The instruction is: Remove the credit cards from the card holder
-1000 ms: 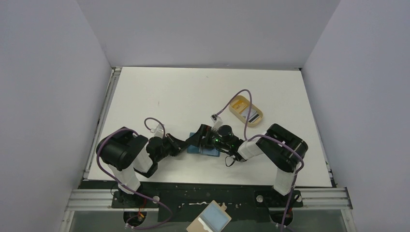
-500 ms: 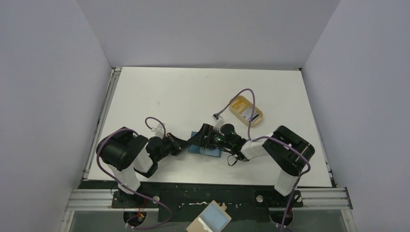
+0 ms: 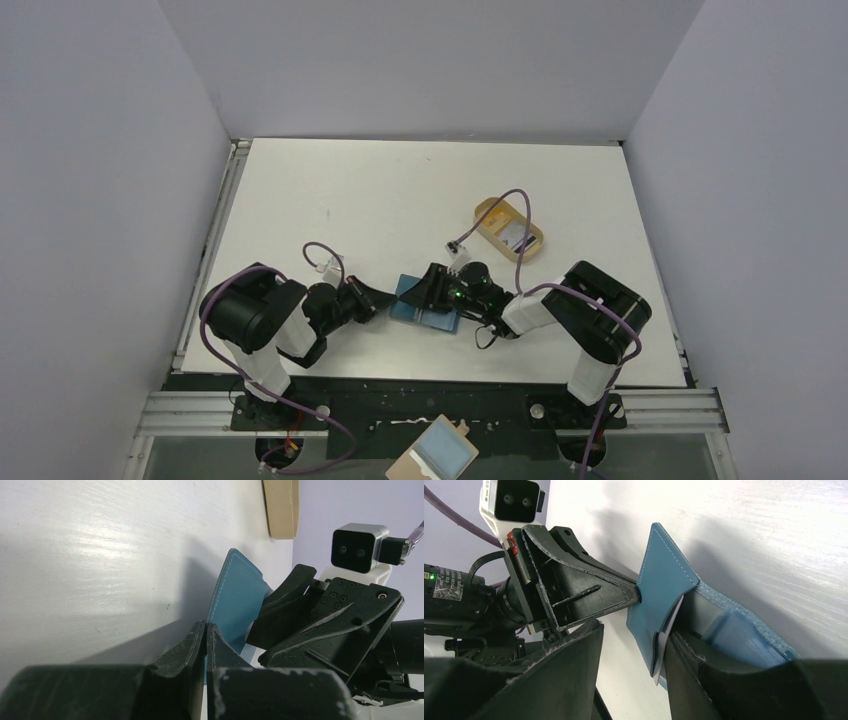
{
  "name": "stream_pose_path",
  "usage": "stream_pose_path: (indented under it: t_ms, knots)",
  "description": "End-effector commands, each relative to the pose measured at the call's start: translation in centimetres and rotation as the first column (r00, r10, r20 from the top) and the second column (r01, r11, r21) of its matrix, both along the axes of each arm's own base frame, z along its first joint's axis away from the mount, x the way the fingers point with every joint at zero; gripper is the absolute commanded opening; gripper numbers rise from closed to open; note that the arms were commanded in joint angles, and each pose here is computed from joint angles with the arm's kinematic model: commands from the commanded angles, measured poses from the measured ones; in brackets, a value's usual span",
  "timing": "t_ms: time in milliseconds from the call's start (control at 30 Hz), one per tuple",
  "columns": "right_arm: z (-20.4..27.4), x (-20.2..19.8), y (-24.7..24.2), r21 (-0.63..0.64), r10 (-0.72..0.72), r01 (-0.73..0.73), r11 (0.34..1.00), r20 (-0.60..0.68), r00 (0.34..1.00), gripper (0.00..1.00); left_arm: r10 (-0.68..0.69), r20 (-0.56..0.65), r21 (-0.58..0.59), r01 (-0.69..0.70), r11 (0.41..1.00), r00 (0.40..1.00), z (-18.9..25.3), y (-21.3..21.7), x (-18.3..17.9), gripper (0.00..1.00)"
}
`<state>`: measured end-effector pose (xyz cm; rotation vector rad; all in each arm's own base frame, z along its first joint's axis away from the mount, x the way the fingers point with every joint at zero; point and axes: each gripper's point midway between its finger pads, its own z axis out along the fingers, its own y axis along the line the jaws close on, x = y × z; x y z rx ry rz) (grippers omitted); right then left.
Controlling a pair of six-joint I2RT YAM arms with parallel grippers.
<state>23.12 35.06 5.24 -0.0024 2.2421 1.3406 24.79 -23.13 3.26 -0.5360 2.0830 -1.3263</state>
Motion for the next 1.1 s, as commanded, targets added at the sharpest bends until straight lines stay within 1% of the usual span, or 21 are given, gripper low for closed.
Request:
stream_pose_path:
  t_ms: [0,100,167,233,333,367,667,867,933,1000,1067]
  knots:
    - [3.0,0.9,0.3,0.077,-0.014,0.006,0.997,0.1,0.995,0.47,-0.023,0.097,-0.05,0.028,0.998,0.995,2.5,-0.9,0.6,0.0]
    - [2.6,1.0,-0.3,0.068,-0.041,0.034,0.997,0.098,0.994,0.45,-0.023,0.096,-0.049,0.028,0.998,0.995,2.5,-0.8,0.6,0.0]
    - [2.3,1.1,-0.7,0.058,-0.058,0.053,0.997,0.096,0.994,0.4,-0.023,0.095,-0.049,0.028,0.998,0.995,2.4,-0.8,0.5,0.0]
    - [2.0,1.2,-0.9,0.051,-0.069,0.064,0.997,0.095,0.993,0.37,-0.024,0.092,-0.047,0.028,0.998,0.995,2.3,-0.8,0.5,0.0]
    - [1.6,1.3,-1.1,0.045,-0.081,0.077,0.996,0.093,0.992,0.29,-0.025,0.092,-0.047,0.03,0.998,0.995,2.3,-0.9,0.5,0.0]
    - [1.5,1.3,-1.2,0.044,-0.083,0.08,0.996,0.093,0.992,0.28,-0.025,0.093,-0.046,0.03,0.998,0.995,2.3,-0.9,0.5,0.0]
    - [0.8,1.3,-2.1,0.077,-0.115,0.109,0.991,0.083,0.99,0.3,-0.027,0.089,-0.041,0.03,0.999,0.996,2.1,-0.8,0.4,0.0]
    - [0.5,1.4,-2.5,0.086,-0.125,0.119,0.989,0.075,0.989,0.29,-0.028,0.089,-0.04,0.032,0.999,0.996,2.1,-0.8,0.4,0.0]
    - [0.5,1.4,-2.5,0.089,-0.127,0.121,0.989,0.074,0.989,0.25,-0.028,0.089,-0.04,0.031,0.999,0.996,2.1,-0.8,0.4,0.0]
    - [0.5,1.4,-2.6,0.093,-0.131,0.124,0.988,0.074,0.989,0.17,-0.028,0.089,-0.039,0.032,0.999,0.996,2.1,-0.8,0.4,0.0]
    - [0.5,1.4,-2.7,0.097,-0.137,0.13,0.987,0.073,0.988,0.15,-0.028,0.088,-0.037,0.031,0.999,0.996,2.0,-0.8,0.4,0.0]
